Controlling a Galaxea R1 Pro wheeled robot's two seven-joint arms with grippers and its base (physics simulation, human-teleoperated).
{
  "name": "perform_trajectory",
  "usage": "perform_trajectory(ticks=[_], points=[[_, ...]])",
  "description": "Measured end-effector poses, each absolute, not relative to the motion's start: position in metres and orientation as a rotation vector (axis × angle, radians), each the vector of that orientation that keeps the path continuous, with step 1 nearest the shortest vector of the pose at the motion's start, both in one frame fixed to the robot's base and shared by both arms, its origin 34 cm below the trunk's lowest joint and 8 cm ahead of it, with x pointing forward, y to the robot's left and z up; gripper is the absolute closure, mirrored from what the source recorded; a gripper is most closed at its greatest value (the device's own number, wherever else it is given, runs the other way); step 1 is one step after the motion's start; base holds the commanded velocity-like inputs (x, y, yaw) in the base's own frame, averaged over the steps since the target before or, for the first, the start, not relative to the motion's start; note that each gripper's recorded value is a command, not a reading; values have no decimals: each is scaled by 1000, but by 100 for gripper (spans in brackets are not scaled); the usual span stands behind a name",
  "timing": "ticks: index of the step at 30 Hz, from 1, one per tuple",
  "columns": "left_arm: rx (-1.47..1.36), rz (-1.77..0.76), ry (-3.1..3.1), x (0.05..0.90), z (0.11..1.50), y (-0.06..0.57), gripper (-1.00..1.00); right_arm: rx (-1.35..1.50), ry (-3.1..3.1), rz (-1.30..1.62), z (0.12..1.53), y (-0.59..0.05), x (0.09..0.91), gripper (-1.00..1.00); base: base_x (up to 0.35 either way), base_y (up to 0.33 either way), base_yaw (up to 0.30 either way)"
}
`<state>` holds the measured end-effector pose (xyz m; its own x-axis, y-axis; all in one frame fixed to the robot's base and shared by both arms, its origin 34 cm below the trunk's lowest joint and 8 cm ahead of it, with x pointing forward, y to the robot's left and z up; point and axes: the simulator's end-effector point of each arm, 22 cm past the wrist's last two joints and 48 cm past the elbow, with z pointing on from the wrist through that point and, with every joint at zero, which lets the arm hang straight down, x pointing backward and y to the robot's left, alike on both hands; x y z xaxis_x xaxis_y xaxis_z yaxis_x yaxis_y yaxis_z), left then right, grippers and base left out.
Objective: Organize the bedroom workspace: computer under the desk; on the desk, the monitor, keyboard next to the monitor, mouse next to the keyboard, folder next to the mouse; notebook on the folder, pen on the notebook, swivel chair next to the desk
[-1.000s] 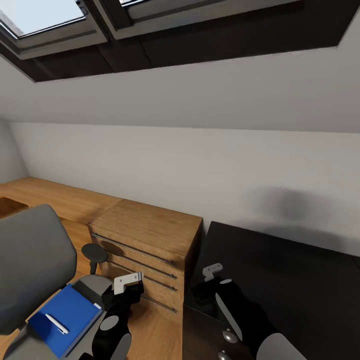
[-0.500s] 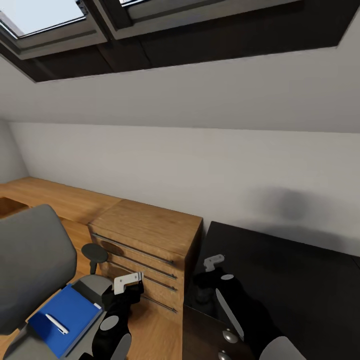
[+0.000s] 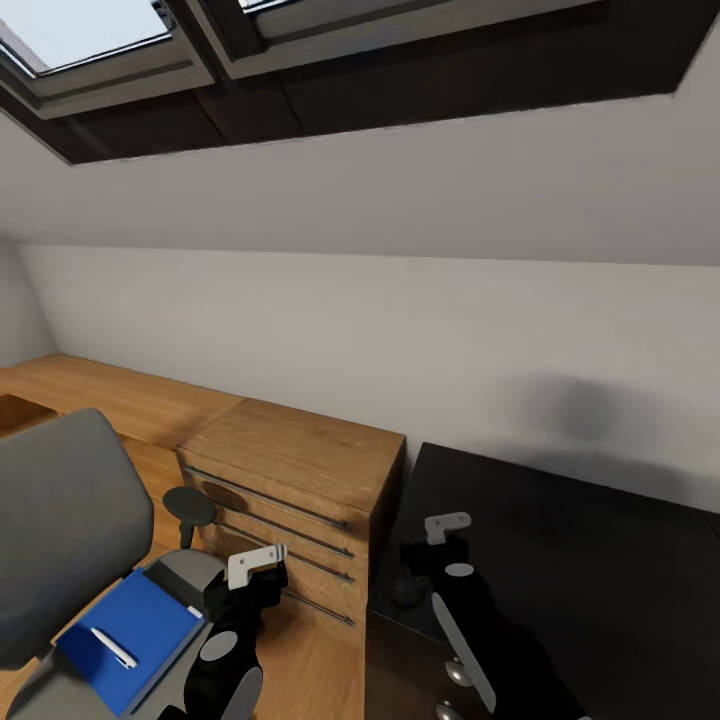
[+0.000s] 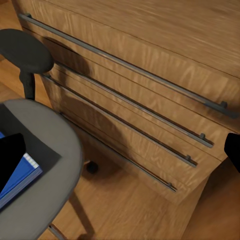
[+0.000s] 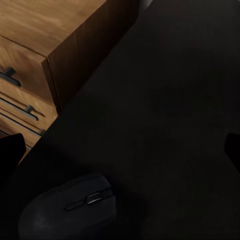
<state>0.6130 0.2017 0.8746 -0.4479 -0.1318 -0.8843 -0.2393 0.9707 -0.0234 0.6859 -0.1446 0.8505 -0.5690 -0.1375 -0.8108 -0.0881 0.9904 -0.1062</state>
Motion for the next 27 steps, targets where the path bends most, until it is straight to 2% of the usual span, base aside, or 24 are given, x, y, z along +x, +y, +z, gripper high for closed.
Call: perform_trajectory(ticks=[10,15,27], points=[[-262,126,2042,613,874,202,-100,-148,2175,-57,853,-143,686,-100,-38,0,0],[-262,126,2043,613,874,202,-100,-146,2166,-56,857,-143,687,-100,-308,0,-94],[-262,126,2043,613,874,202,-100,-145,2171,-54,855,-142,686,-100,-335,0,-257]])
